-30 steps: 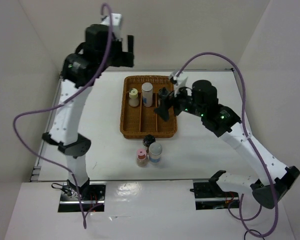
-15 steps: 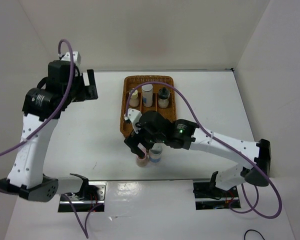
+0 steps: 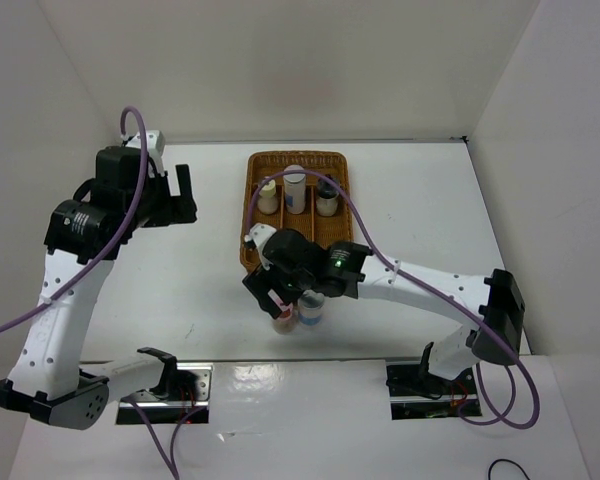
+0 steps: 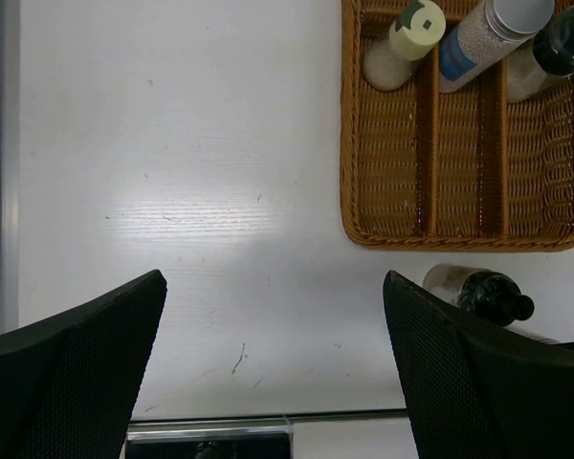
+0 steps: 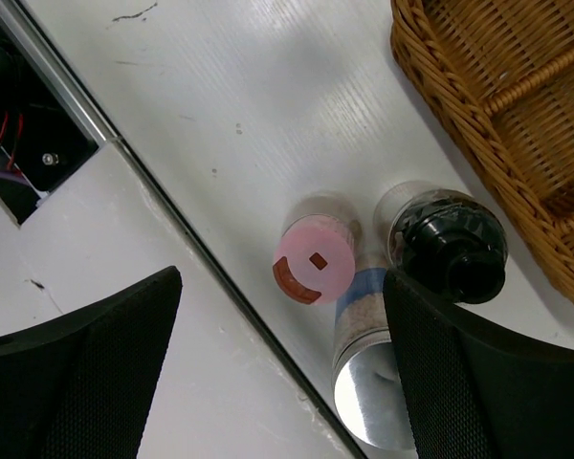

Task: Organize the condiment bottles

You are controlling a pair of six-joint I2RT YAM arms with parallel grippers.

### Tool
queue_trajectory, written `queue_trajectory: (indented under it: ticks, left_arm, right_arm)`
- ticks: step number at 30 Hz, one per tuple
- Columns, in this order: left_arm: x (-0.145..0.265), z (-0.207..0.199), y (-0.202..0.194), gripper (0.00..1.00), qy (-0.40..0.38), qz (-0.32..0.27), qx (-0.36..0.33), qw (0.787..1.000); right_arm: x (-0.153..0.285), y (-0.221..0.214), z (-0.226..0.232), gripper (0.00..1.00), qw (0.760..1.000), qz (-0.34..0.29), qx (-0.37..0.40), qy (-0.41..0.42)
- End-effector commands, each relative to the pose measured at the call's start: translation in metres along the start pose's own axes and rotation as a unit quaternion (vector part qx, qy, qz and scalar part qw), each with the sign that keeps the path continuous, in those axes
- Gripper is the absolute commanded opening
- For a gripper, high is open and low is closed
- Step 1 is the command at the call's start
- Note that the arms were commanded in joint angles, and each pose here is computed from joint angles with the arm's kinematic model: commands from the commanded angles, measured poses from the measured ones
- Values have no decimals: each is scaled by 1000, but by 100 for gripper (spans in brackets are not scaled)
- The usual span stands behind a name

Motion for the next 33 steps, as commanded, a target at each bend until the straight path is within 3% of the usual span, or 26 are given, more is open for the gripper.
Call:
queue_trajectory:
  ticks: [1,30,33]
  left_arm:
    - [5,-5,3,100,-37,-13,9,999]
    - [-11,-1,-10,100,-25,11,5,1000]
    - [-11,-1,-10,100,-25,11,5,1000]
  right_arm:
    - [-1,2,7,90,1000,-10,-22,11]
    - [-57,-39,12,86,997,67,-22,10]
    - [-59,-40,12,82,997,72,-22,10]
Point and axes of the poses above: each gripper's point midway between its finger pads, its own x axis back along the fingers, its own z axis along the line the jaws close on, y = z × x, the point moved 9 cm from there along x, back along the fingers, and after that the axes turned 15 degrees about x, right-handed, at the moved point
